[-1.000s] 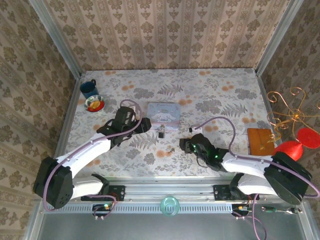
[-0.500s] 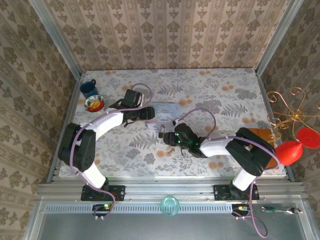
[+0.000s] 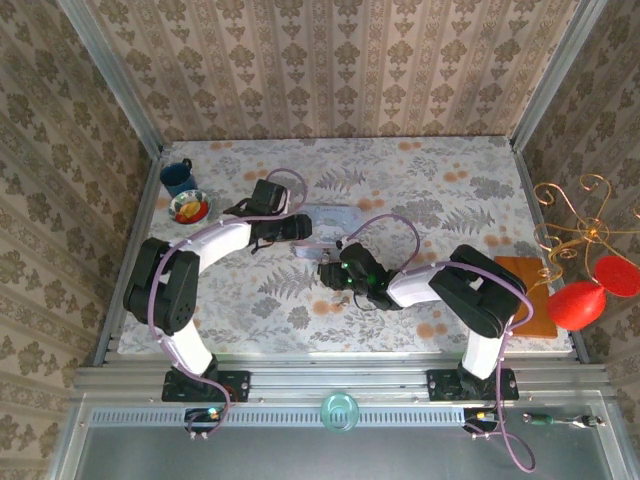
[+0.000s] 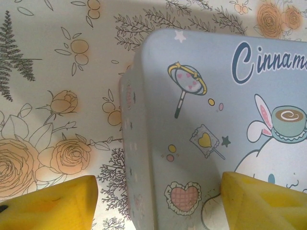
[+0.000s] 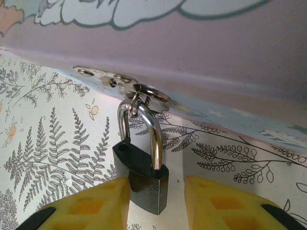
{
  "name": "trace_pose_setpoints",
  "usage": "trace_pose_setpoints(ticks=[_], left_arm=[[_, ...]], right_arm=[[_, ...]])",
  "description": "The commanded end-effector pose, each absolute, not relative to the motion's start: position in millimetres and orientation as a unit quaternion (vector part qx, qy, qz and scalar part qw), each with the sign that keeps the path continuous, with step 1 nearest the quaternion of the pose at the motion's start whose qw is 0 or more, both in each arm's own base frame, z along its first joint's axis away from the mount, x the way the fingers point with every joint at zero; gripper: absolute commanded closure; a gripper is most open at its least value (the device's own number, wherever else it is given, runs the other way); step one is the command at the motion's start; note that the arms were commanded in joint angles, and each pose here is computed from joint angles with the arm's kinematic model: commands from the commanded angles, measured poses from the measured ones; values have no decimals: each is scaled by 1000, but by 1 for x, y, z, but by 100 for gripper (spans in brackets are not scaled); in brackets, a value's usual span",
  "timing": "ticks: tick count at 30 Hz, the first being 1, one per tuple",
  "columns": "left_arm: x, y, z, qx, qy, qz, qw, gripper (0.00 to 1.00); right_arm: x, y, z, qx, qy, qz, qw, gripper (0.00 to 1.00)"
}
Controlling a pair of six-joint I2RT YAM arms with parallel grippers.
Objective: Unlock the padlock with the key
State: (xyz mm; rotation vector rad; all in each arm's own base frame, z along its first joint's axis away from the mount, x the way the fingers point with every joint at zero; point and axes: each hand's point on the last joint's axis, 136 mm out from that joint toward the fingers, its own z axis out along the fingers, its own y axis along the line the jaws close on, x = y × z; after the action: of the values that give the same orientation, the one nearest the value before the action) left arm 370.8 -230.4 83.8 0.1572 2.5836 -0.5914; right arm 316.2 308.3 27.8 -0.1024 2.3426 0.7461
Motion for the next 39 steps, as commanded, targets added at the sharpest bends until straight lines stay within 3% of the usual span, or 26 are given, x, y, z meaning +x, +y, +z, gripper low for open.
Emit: trace_pose_setpoints(ticks=[1, 12, 23, 39], left_arm=[[354, -209, 60, 39, 962, -176, 206, 32], [341, -193, 49, 10, 968, -143, 204, 34], [315, -191, 49, -11, 970, -122, 210, 35], [286, -195, 48, -12, 969, -88, 229, 36]], right_arm=[[319, 308, 16, -39, 904, 274, 326, 74], [321, 275, 34, -12, 906, 216, 364, 100], [325, 236, 55, 23, 906, 127, 402, 100], [344, 218, 83, 80, 889, 109, 437, 100]])
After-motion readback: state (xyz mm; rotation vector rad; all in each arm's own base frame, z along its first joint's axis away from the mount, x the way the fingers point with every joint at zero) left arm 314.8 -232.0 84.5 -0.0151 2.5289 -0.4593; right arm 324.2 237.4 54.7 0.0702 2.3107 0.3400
